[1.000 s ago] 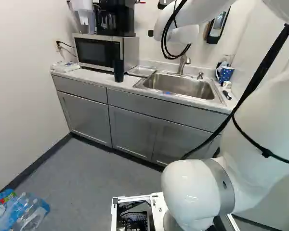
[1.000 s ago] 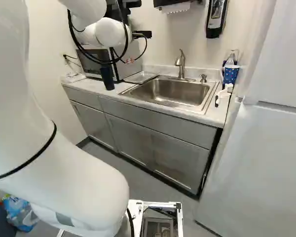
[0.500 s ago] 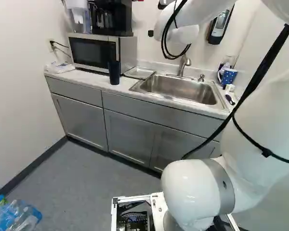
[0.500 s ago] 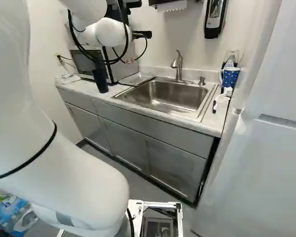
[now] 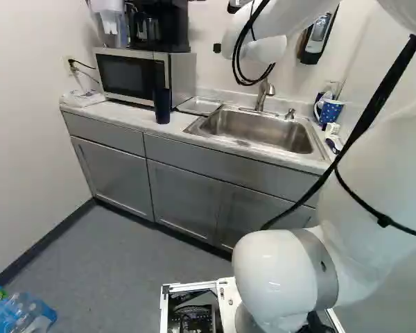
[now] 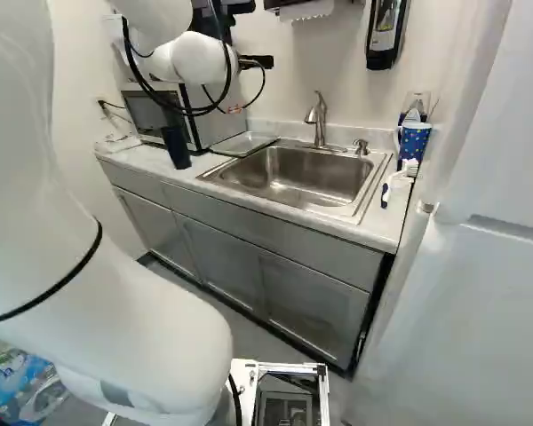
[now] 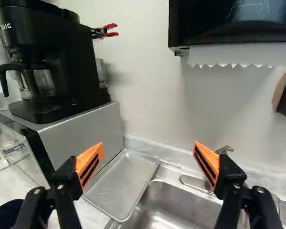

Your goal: Rinse the cup and place it in the tray

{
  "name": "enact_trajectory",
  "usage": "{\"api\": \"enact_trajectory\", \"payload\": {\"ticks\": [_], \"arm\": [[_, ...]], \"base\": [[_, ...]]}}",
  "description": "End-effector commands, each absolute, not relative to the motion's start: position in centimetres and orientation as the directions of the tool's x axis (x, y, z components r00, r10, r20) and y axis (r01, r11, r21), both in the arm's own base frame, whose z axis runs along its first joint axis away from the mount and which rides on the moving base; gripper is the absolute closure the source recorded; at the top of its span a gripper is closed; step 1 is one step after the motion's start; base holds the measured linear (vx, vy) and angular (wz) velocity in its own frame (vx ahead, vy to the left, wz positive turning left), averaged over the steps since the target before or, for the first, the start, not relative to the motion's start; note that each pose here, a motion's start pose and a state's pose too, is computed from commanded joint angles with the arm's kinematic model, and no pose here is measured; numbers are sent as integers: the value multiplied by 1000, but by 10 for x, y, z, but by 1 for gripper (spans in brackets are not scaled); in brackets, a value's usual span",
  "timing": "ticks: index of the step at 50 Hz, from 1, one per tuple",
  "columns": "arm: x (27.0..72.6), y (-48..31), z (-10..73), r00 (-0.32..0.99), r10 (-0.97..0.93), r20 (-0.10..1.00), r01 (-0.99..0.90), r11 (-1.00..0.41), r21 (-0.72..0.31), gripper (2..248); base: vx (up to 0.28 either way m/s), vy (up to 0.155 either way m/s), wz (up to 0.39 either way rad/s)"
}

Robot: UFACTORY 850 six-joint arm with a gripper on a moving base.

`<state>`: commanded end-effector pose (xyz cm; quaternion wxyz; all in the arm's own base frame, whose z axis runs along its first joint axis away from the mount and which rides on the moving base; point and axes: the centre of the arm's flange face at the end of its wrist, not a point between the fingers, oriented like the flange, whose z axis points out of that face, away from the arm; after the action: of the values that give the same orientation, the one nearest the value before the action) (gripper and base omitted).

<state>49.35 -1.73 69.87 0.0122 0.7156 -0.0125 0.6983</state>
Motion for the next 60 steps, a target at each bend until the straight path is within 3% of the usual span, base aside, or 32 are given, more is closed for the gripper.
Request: {"api": "enact_trajectory", "payload": {"ticks": [28,60], "arm": [[497,-18,699,25,-1,1000,-36,-999,0,3],[535,-39,697,49,-4,999,-72,-997,0,3]], "base": [[0,0,0],[0,0,0]]}}
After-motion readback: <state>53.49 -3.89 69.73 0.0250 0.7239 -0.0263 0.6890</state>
